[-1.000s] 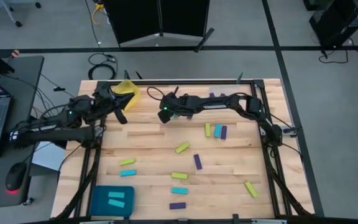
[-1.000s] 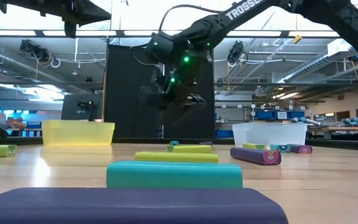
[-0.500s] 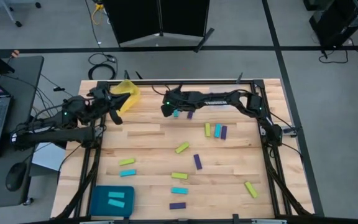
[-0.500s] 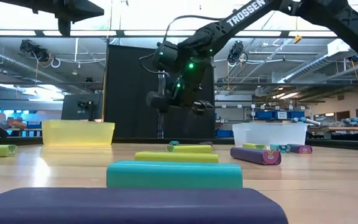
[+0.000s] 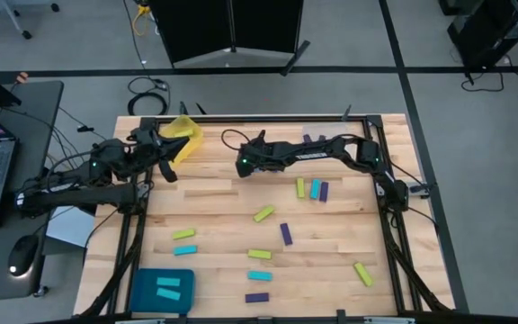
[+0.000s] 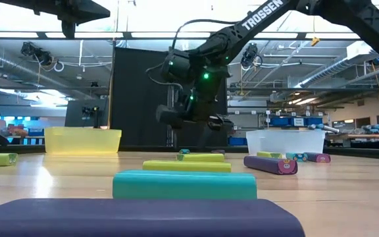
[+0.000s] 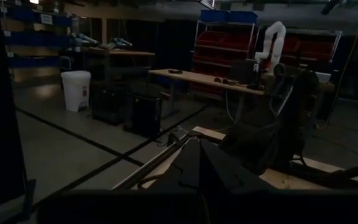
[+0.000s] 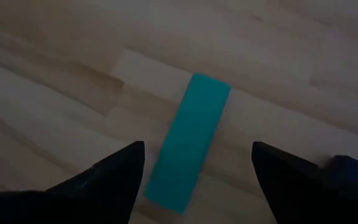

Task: Sort blocks
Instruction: Put the light blue block into the blue bin

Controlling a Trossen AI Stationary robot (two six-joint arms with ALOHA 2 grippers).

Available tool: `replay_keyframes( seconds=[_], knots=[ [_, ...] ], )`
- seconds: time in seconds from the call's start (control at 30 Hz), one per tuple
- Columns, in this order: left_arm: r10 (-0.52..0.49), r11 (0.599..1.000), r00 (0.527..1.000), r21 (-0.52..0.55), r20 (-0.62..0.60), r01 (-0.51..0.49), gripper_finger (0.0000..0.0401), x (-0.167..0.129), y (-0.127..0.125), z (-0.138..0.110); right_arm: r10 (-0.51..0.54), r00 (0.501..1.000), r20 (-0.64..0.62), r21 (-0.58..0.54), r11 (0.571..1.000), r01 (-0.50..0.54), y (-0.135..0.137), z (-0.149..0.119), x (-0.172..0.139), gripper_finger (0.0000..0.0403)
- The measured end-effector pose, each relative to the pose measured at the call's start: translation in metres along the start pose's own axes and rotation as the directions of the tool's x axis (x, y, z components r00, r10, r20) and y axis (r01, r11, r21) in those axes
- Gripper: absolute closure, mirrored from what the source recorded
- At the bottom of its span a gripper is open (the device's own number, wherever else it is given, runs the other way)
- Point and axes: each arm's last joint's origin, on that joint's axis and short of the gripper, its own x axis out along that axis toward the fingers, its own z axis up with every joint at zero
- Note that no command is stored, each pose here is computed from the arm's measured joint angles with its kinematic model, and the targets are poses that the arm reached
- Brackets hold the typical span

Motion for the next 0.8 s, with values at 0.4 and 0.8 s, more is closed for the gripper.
replay_keyframes(
  seconds=[0.4,0.8],
  knots=[
    [0.000,1.000,1.000,0.010,-0.001,0.000,0.0391,0.000,0.000,0.000,-0.004,1.000,-0.001,-0.002,1.000,0.004,-0.007,-0.011,0.010,0.0115],
    [0.000,1.000,1.000,0.010,0.002,0.000,0.0390,0.000,0.000,0.000,-0.002,1.000,-0.020,-0.039,0.999,0.001,-0.008,-0.013,0.010,0.0205]
  ],
)
